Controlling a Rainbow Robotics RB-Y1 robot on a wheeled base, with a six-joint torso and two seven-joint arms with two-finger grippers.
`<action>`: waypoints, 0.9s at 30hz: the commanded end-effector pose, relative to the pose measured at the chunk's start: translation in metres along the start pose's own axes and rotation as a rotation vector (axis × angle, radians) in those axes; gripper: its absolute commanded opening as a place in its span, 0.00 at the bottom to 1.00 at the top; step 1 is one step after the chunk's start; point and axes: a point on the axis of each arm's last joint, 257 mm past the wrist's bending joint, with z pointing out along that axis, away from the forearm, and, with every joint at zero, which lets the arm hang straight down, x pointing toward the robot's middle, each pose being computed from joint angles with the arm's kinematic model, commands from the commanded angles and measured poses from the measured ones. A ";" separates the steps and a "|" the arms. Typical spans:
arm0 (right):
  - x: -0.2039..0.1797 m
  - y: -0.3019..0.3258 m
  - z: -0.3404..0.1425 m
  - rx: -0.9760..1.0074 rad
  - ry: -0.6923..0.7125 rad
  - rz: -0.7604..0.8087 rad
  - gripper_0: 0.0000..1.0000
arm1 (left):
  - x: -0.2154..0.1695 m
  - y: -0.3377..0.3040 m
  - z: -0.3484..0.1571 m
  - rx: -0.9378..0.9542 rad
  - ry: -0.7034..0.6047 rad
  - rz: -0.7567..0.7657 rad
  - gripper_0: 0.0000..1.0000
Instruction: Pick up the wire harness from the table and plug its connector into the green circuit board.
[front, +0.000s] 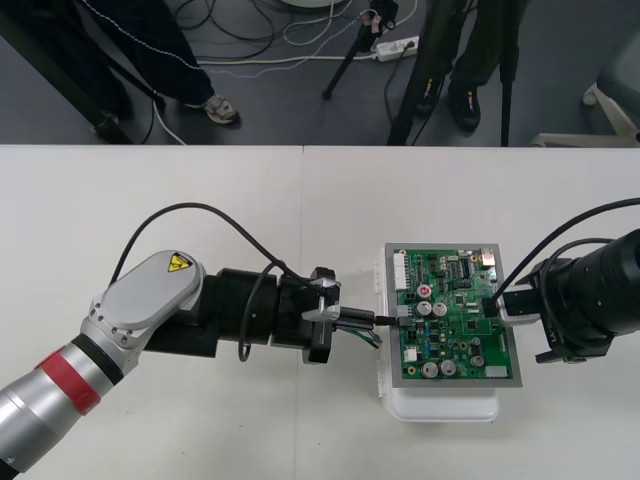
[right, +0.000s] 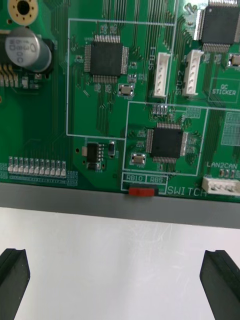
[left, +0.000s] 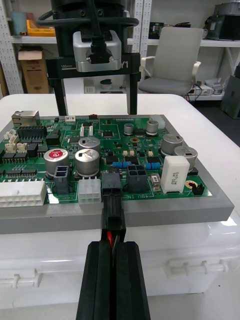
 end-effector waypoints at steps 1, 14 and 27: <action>-0.016 -0.012 -0.002 0.028 -0.015 0.003 1.00 | -0.021 0.007 0.020 0.006 -0.026 0.001 0.00; -0.032 -0.019 -0.001 0.043 -0.047 -0.001 1.00 | -0.022 0.007 0.021 0.007 -0.028 0.002 0.00; -0.038 -0.021 -0.001 0.047 -0.061 0.003 1.00 | -0.027 0.008 0.028 -0.001 -0.042 -0.003 0.00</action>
